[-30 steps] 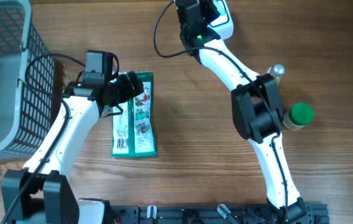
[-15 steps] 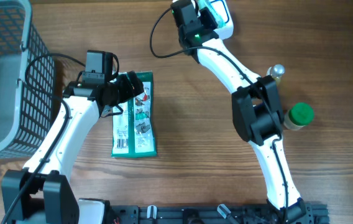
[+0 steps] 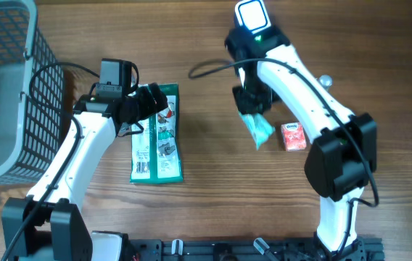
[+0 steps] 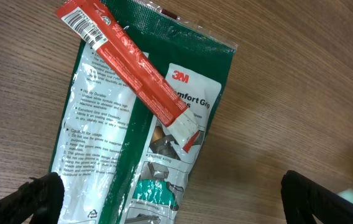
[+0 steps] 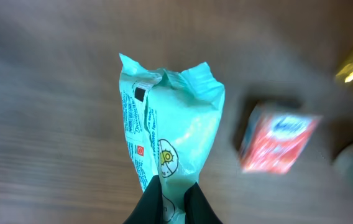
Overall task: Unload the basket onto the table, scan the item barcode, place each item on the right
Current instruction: 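Lower the wipes pack onto the table and open the right gripper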
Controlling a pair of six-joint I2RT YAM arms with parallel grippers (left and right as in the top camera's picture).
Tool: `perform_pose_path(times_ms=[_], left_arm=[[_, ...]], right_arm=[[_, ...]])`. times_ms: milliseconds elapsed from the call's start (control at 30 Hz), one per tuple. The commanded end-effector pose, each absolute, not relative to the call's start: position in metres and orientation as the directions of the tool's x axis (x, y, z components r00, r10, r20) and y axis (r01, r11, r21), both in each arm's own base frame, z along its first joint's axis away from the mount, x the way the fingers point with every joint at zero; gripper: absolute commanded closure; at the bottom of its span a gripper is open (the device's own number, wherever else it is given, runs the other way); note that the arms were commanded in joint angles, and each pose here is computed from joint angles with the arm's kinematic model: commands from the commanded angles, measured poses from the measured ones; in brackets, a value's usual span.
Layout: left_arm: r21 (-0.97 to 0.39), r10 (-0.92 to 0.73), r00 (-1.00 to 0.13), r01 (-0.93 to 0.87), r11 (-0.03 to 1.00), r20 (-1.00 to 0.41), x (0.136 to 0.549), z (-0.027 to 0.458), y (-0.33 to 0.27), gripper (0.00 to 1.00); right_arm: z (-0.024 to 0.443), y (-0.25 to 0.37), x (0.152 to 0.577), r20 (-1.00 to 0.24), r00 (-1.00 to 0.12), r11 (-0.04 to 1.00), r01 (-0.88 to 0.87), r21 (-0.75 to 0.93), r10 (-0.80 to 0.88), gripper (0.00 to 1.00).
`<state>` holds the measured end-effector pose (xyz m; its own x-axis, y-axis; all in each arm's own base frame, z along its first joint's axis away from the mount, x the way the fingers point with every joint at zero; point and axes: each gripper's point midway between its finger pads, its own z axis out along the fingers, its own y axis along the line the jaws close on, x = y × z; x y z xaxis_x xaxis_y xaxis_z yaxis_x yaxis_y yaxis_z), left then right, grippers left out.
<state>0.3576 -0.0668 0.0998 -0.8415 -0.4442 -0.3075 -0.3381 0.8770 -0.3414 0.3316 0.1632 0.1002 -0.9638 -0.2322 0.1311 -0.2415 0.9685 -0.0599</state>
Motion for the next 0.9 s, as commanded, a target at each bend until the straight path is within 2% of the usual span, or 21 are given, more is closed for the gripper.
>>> perform_pose_path(times_ms=[0, 67, 133, 167, 200, 233, 300, 333, 467, 600, 700, 767, 800, 867], left_arm=[[-0.337, -0.436, -0.841, -0.329, 0.882, -0.320, 0.359, 0.102, -0.065, 0.00], [-0.336, -0.436, -0.841, -0.329, 0.882, -0.320, 0.359, 0.102, -0.065, 0.00], [-0.336, -0.436, -0.841, -0.329, 0.882, -0.320, 0.359, 0.102, -0.065, 0.00], [-0.336, -0.436, -0.841, -0.329, 0.882, -0.320, 0.359, 0.102, -0.065, 0.00], [-0.336, -0.436, -0.841, -0.329, 0.882, -0.320, 0.359, 0.102, -0.065, 0.00], [-0.337, -0.436, -0.841, -0.329, 0.882, -0.320, 0.359, 0.102, -0.065, 0.00], [-0.337, -0.436, -0.841, -0.329, 0.882, -0.320, 0.359, 0.102, -0.065, 0.00], [-0.337, -0.436, -0.841, -0.329, 0.882, -0.320, 0.359, 0.102, -0.065, 0.00], [-0.336, -0.436, -0.841, -0.329, 0.882, -0.320, 0.359, 0.102, -0.065, 0.00], [-0.336, -0.436, -0.841, -0.329, 0.882, -0.320, 0.359, 0.102, -0.065, 0.00], [-0.336, -0.436, -0.841, -0.329, 0.882, -0.320, 0.359, 0.102, -0.065, 0.00], [-0.336, -0.436, -0.841, -0.329, 0.882, -0.320, 0.359, 0.102, -0.065, 0.00], [-0.337, -0.436, -0.841, -0.329, 0.882, -0.320, 0.359, 0.102, -0.065, 0.00], [-0.336, -0.436, -0.841, -0.329, 0.882, -0.320, 0.359, 0.102, -0.065, 0.00]], right_arm=[[0.060, 0.157, 0.307, 0.232, -0.966, 0.990, -0.128, -0.066, -0.110, 0.96], [0.052, 0.154, 0.303, 0.245, -0.963, 0.989, -0.130, -0.074, -0.108, 0.95], [0.050, 0.143, 0.302, 0.245, -0.964, 0.982, -0.138, -0.130, -0.103, 0.87], [0.050, 0.138, 0.305, 0.234, -0.967, 0.978, -0.138, -0.159, -0.098, 0.75], [0.050, 0.134, 0.309, 0.216, -0.973, 0.973, -0.129, -0.190, -0.087, 0.50], [0.050, 0.130, 0.313, 0.193, -0.978, 0.969, -0.116, -0.218, -0.074, 0.33], [0.048, 0.136, 0.320, 0.152, -0.988, 0.975, -0.075, -0.210, -0.043, 0.33], [0.046, 0.142, 0.323, 0.137, -0.989, 0.979, -0.075, -0.189, -0.049, 0.38], [0.047, 0.209, 0.325, 0.054, -0.988, 0.990, -0.142, -0.001, -0.142, 0.42], [0.056, 0.275, 0.327, -0.039, -0.977, 0.953, -0.215, 0.214, -0.211, 0.44], [0.057, 0.280, 0.333, -0.065, -0.976, 0.949, -0.217, 0.229, -0.208, 0.45], [0.051, 0.279, 0.332, -0.064, -0.976, 0.949, -0.217, 0.228, -0.207, 0.19], [0.048, 0.278, 0.331, -0.061, -0.977, 0.950, -0.212, 0.227, -0.203, 0.10], [0.041, 0.277, 0.330, -0.055, -0.982, 0.955, -0.186, 0.229, -0.178, 0.01]])
